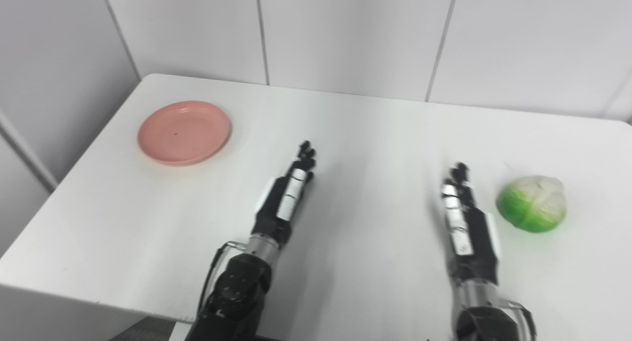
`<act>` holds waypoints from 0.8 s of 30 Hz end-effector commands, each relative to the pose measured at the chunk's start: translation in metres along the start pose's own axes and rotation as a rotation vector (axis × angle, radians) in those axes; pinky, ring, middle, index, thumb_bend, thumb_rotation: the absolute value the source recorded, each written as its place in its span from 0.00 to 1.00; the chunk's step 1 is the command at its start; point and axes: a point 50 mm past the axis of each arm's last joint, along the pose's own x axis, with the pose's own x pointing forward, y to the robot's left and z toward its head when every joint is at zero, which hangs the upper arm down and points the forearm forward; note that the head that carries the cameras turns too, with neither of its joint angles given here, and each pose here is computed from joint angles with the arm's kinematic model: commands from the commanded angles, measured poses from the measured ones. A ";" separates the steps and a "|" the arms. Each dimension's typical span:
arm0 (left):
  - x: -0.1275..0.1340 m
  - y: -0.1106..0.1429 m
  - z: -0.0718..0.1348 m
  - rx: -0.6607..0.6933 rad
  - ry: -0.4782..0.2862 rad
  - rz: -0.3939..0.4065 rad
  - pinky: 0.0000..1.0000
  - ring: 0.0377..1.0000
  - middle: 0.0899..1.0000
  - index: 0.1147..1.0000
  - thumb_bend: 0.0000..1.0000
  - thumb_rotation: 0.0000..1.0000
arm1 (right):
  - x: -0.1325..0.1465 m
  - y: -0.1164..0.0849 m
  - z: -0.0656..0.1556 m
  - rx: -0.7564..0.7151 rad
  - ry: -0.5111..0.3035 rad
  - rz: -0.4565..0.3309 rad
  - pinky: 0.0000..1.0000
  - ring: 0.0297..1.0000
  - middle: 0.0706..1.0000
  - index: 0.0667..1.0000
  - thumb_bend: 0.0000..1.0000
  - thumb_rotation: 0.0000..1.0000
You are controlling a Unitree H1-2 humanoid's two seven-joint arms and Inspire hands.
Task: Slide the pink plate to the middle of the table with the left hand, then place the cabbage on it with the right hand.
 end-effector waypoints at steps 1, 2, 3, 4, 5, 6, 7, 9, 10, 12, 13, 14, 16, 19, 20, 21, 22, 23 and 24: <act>0.012 -0.011 0.010 0.004 -0.096 0.005 1.00 1.00 1.00 1.00 0.62 1.00 | 0.008 -0.002 0.015 -0.008 -0.123 0.010 1.00 0.97 0.98 0.99 0.65 0.81; 0.013 -0.012 0.009 0.012 -0.107 0.011 1.00 1.00 1.00 1.00 0.58 1.00 | 0.007 -0.003 0.014 -0.003 -0.129 0.008 1.00 0.96 0.97 0.98 0.65 0.80; 0.013 -0.013 0.008 0.018 -0.115 0.016 1.00 1.00 1.00 1.00 0.56 1.00 | 0.007 -0.004 0.014 0.001 -0.133 0.008 1.00 0.96 0.97 0.98 0.66 0.79; 0.014 -0.013 0.007 0.021 -0.118 0.018 1.00 1.00 1.00 1.00 0.55 1.00 | 0.006 -0.005 0.013 0.004 -0.134 0.009 1.00 0.96 0.97 0.98 0.66 0.79; 0.014 -0.013 0.007 0.023 -0.121 0.019 0.99 1.00 1.00 1.00 0.54 1.00 | 0.006 -0.005 0.013 0.006 -0.135 0.010 1.00 0.96 0.97 0.98 0.66 0.79; 0.012 -0.010 0.007 0.017 -0.107 0.017 0.99 1.00 1.00 1.00 0.54 1.00 | 0.007 -0.004 0.010 0.002 -0.119 0.012 1.00 0.96 0.97 0.98 0.66 0.79; 0.011 -0.009 0.006 0.011 -0.095 0.014 1.00 1.00 1.00 1.00 0.60 1.00 | 0.008 -0.003 0.008 -0.001 -0.106 0.014 1.00 0.96 0.97 0.98 0.68 0.79; 0.009 -0.005 0.007 0.012 -0.079 0.013 1.00 1.00 1.00 1.00 0.67 1.00 | 0.009 0.000 0.006 0.002 -0.092 0.018 1.00 0.97 0.98 0.98 0.69 0.79; 0.009 -0.004 0.007 0.014 -0.077 0.014 1.00 1.00 1.00 1.00 0.67 1.00 | 0.009 0.001 0.007 0.003 -0.091 0.019 1.00 0.97 0.98 0.98 0.69 0.79; 0.008 0.001 0.009 0.003 -0.080 0.016 1.00 1.00 1.00 1.00 0.66 1.00 | 0.010 0.006 0.010 -0.019 -0.110 0.038 1.00 0.97 0.99 0.99 0.65 0.80; 0.008 0.003 0.010 -0.003 -0.085 0.018 1.00 1.00 1.00 1.00 0.65 1.00 | 0.009 0.008 0.012 -0.030 -0.120 0.046 1.00 0.97 0.99 1.00 0.63 0.80; 0.008 0.005 0.010 -0.008 -0.089 0.019 1.00 1.00 1.00 1.00 0.63 1.00 | 0.008 0.010 0.013 -0.036 -0.126 0.051 1.00 0.98 0.99 1.00 0.60 0.82; 0.007 0.011 0.010 -0.014 -0.092 0.014 1.00 1.00 1.00 1.00 0.62 1.00 | 0.006 0.016 0.014 -0.049 -0.139 0.047 1.00 0.99 0.99 1.00 0.57 0.84; 0.004 0.022 0.011 -0.010 -0.068 -0.004 1.00 1.00 1.00 1.00 0.66 1.00 | 0.008 0.027 0.014 -0.038 -0.137 0.042 1.00 0.99 0.99 1.00 0.60 0.83; 0.004 0.023 0.012 -0.008 -0.064 -0.006 1.00 1.00 1.00 1.00 0.66 1.00 | 0.008 0.028 0.013 -0.038 -0.136 0.041 1.00 0.99 0.99 1.00 0.60 0.83; 0.004 0.024 0.012 -0.007 -0.061 -0.007 1.00 1.00 1.00 1.00 0.66 1.00 | 0.008 0.029 0.013 -0.038 -0.135 0.040 1.00 0.99 0.99 1.00 0.61 0.83; 0.003 0.031 0.014 -0.011 -0.060 -0.010 1.00 1.00 1.00 1.00 0.66 1.00 | 0.010 0.035 0.012 -0.041 -0.124 0.033 1.00 0.99 0.99 1.00 0.61 0.83; 0.002 0.036 0.015 -0.014 -0.060 -0.013 1.00 1.00 1.00 1.00 0.62 1.00 | 0.011 0.040 0.012 -0.043 -0.116 0.027 1.00 0.99 1.00 1.00 0.62 0.82; 0.001 0.041 0.016 -0.013 -0.058 -0.016 1.00 1.00 1.00 1.00 0.60 1.00 | 0.013 0.045 0.011 -0.031 -0.116 0.025 1.00 0.99 1.00 1.00 0.62 0.82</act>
